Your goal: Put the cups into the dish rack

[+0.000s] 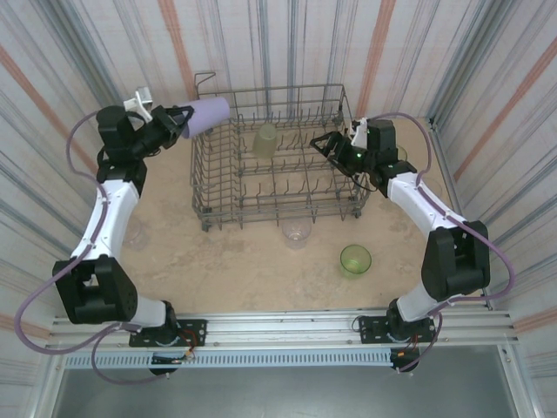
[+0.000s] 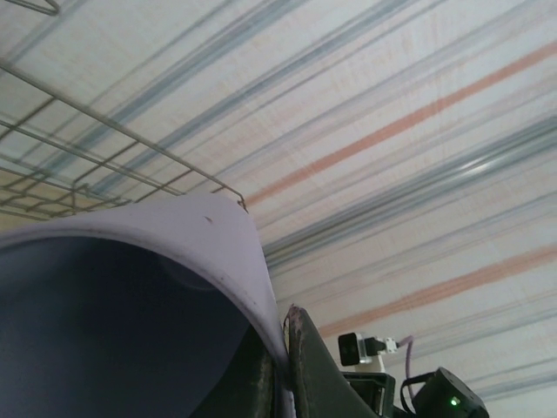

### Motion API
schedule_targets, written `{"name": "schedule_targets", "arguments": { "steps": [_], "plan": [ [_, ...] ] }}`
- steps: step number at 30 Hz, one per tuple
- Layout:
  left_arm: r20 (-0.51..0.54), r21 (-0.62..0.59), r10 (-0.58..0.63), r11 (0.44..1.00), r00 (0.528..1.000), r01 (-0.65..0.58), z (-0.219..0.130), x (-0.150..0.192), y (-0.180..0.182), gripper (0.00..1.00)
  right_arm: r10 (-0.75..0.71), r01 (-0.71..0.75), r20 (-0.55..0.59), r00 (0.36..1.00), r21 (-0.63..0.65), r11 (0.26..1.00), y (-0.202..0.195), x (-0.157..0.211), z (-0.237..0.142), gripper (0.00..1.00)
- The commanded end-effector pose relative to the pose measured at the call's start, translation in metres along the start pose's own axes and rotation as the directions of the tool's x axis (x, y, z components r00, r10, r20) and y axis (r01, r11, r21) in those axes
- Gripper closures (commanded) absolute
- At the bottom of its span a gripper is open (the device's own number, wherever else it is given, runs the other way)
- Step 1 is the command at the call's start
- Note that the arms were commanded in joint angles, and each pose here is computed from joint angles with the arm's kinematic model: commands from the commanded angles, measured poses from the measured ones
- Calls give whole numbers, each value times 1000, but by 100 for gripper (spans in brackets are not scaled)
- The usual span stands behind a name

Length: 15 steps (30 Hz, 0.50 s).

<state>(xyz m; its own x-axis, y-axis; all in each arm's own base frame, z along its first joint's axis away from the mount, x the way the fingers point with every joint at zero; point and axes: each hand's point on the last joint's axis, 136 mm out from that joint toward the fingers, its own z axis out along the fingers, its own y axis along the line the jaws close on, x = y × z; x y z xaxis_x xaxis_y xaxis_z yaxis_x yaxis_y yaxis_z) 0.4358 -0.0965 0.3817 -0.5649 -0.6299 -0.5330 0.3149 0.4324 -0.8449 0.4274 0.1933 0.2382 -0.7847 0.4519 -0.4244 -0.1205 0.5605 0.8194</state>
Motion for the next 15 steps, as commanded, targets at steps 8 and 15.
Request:
{"name": "schedule_targets", "arguments": {
  "steps": [8, 15],
  "plan": [
    [-127, 122, 91, 990, 988, -75, 36, 34, -34, 100, 33, -33, -5, 999, -148, 988, 24, -4, -2, 1],
    [-221, 193, 114, 979, 969, -71, 59, 57, -40, 100, 40, -43, -16, 999, -209, 977, 32, -2, 2, 1]
  ]
}}
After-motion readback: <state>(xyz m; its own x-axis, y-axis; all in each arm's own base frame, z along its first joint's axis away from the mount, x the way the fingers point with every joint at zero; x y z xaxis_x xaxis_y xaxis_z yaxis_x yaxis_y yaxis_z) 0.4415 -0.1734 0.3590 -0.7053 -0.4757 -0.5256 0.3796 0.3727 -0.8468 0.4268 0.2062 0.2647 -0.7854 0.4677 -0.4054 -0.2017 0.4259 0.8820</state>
